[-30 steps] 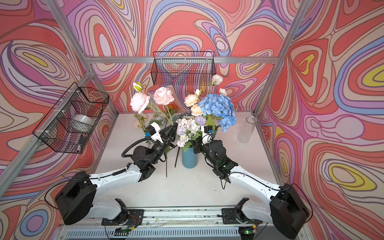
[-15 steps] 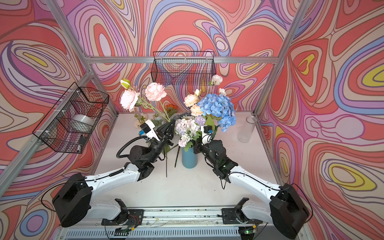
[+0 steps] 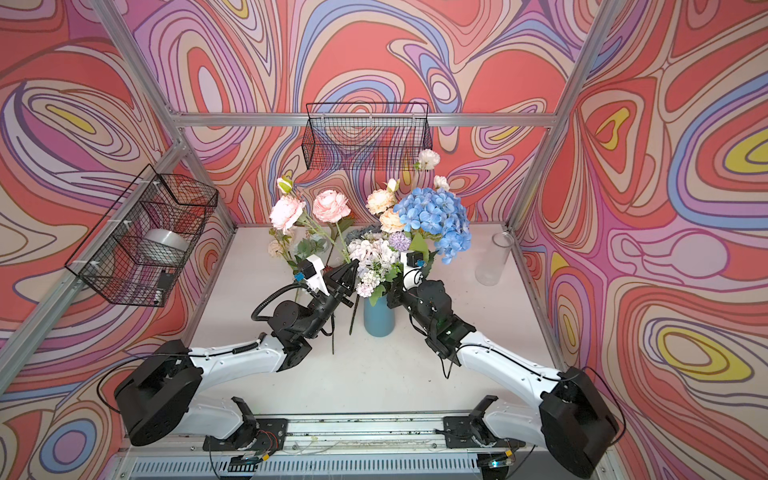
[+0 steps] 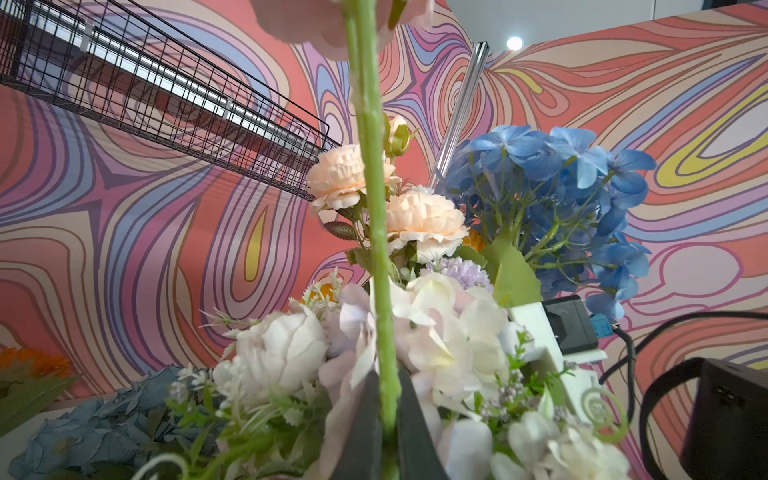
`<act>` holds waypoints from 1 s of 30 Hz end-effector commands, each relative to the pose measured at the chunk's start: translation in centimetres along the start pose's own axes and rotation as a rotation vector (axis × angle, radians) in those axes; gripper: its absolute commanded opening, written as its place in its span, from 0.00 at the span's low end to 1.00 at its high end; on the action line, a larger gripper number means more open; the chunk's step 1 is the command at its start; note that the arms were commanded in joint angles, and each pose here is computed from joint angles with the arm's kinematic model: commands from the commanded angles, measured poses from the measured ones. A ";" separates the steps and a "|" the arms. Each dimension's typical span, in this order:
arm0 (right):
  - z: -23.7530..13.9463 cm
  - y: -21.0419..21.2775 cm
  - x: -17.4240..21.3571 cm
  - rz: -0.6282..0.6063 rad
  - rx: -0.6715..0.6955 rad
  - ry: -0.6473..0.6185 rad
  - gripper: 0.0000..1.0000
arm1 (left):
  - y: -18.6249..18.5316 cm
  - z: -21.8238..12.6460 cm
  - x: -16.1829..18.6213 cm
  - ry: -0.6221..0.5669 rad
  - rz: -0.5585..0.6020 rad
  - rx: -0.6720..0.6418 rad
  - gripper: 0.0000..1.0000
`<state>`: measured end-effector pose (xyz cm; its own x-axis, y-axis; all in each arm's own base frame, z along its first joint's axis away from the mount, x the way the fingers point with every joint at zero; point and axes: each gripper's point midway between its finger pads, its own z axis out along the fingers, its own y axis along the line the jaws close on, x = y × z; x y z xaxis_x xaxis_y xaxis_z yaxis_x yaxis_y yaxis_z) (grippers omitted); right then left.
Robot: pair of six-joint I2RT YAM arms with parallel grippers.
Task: Arrange the flowers into the vase
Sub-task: 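Lower the pink rose stems into the teal vase with the left gripper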
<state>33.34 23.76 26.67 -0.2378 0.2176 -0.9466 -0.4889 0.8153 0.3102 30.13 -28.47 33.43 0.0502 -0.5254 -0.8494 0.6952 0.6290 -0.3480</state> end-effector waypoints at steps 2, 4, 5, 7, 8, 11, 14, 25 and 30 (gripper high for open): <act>0.2 0.1 -1.5 0.000 0.009 -0.039 0.18 | 0.1 -1.1 1.2 0.008 -0.012 -0.025 0.00; 0.2 0.2 -1.4 0.000 0.005 -0.033 0.18 | 0.7 -1.4 2.3 0.032 -0.028 -0.044 0.00; 0.2 0.2 -1.3 -0.001 0.005 -0.029 0.18 | 0.9 -1.5 2.6 0.038 -0.033 -0.052 0.00; 0.3 0.2 -1.2 -0.001 0.003 -0.026 0.19 | 0.9 -1.6 2.7 0.042 -0.030 -0.053 0.01; 0.3 0.2 -1.3 -0.001 0.002 -0.027 0.20 | 0.9 -1.5 2.6 0.039 -0.028 -0.050 0.03; 0.3 0.3 -1.3 -0.002 -0.001 -0.028 0.20 | 0.5 -1.3 2.1 0.032 -0.006 -0.036 0.07; 0.4 0.5 -1.4 -0.004 -0.009 -0.028 0.20 | 0.5 -1.1 2.2 0.037 0.018 -0.040 0.00; 0.2 0.7 -1.2 -0.003 -0.023 -0.020 0.20 | -1.7 1.0 4.0 0.049 0.188 0.004 0.00; 0.1 0.7 -1.3 -0.015 -0.023 -0.020 0.21 | -1.0 -0.1 7.4 0.126 0.174 -0.032 0.00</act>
<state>33.44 23.82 26.38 -0.2389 0.1997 -0.9503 -0.4921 0.8188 0.2958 29.48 -31.87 31.92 0.1355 -0.4396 -0.8879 0.6821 0.6914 -0.2382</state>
